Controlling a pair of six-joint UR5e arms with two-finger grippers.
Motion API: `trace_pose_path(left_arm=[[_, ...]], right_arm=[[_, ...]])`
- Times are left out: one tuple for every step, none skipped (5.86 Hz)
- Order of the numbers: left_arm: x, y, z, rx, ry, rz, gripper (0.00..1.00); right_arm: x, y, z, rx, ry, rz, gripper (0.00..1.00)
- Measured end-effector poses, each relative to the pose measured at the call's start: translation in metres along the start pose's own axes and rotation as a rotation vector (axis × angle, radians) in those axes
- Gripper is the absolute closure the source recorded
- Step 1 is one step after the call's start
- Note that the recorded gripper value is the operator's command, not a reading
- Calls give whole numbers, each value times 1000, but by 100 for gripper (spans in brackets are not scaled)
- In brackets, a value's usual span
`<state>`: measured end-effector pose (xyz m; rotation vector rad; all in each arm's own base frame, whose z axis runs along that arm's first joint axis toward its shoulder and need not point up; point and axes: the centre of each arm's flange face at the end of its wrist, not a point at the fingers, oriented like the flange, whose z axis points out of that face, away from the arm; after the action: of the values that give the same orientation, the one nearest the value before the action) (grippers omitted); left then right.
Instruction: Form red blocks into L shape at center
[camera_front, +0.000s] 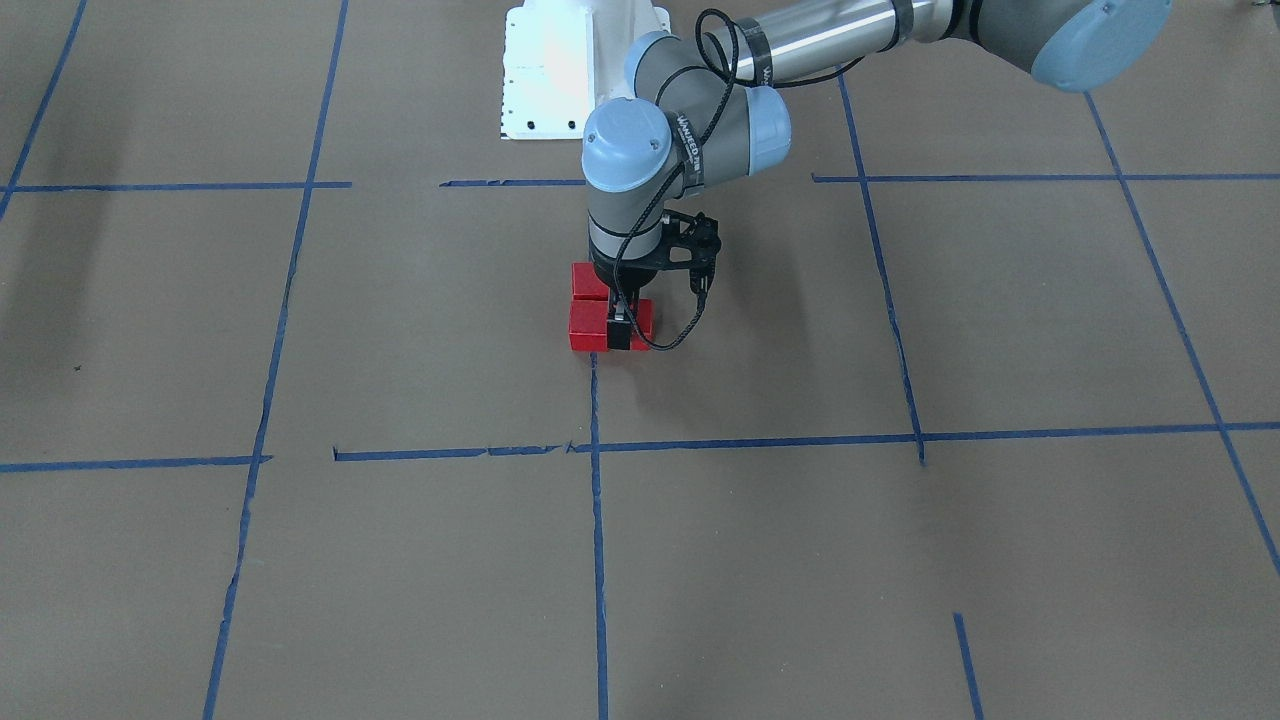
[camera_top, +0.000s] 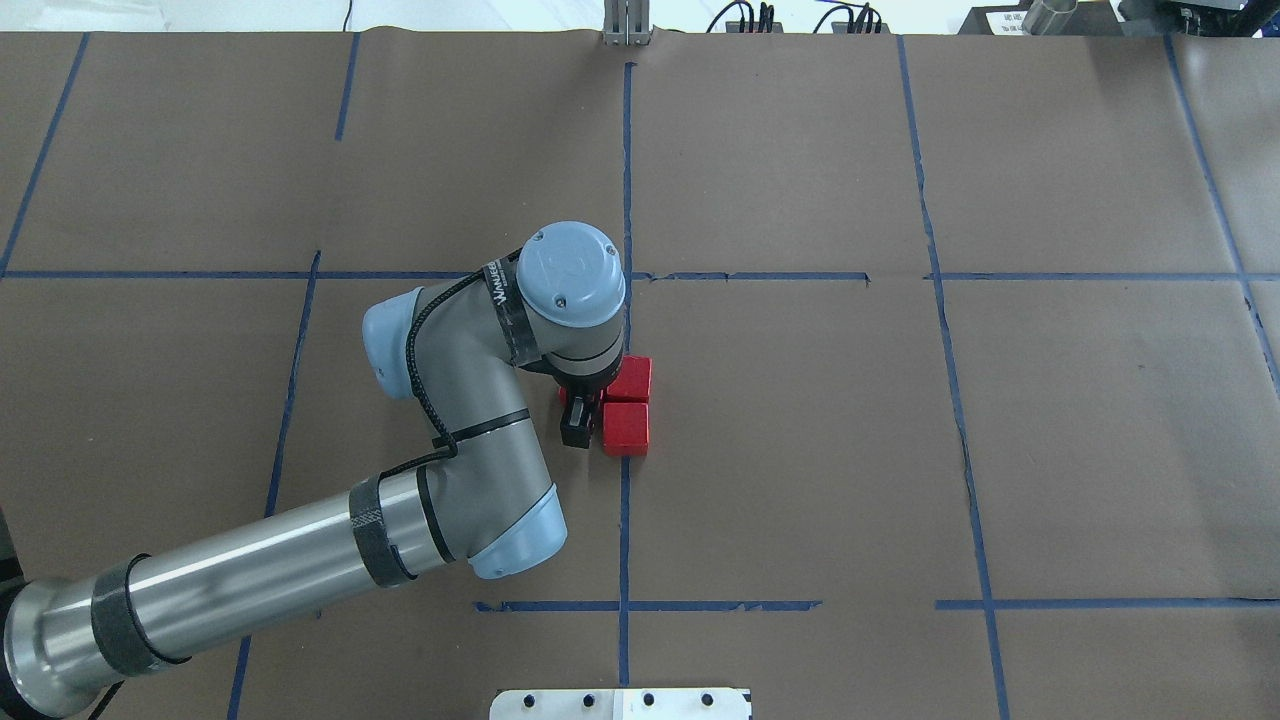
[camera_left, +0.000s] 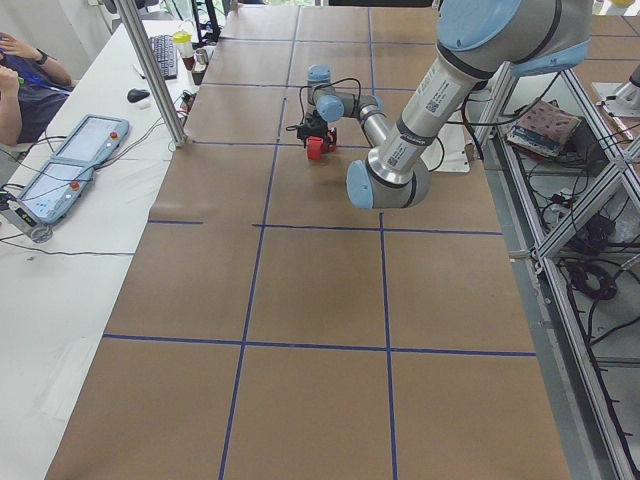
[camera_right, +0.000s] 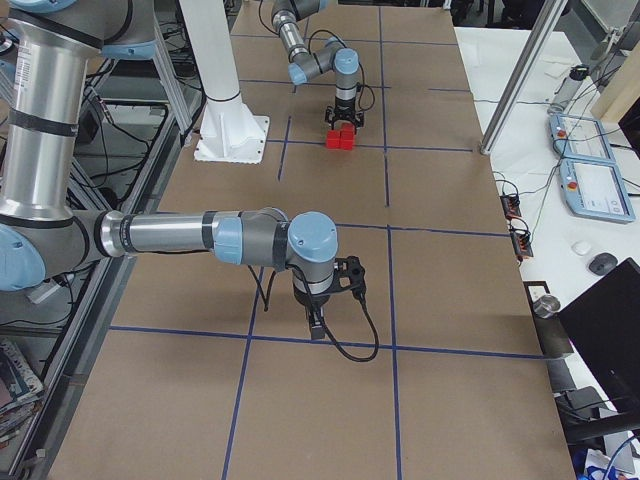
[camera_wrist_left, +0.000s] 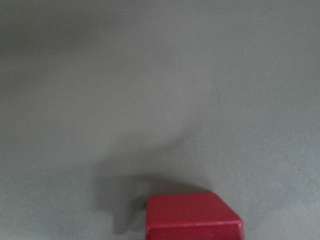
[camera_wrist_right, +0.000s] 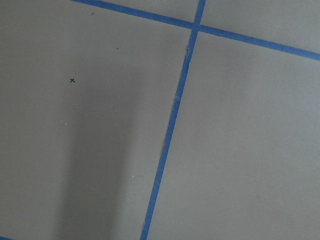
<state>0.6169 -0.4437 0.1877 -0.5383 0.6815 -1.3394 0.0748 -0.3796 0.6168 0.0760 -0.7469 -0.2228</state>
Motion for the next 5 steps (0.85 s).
trace_pose_path(left_arm=[[1, -2, -24, -8, -11, 13, 0], [5, -11, -56, -12, -20, 52, 0], [4, -26, -84, -19, -14, 137, 0], [-4, -56, -101, -25, 4, 277, 0], [-12, -99, -114, -19, 24, 468, 0]], right_arm=[[0, 0, 0, 1, 0, 1, 0], [0, -1, -1, 2, -1, 0, 0], [-1, -1, -1, 2, -2, -1, 1], [0, 1, 0, -1, -2, 3, 2], [1, 5, 2, -6, -3, 17, 2]])
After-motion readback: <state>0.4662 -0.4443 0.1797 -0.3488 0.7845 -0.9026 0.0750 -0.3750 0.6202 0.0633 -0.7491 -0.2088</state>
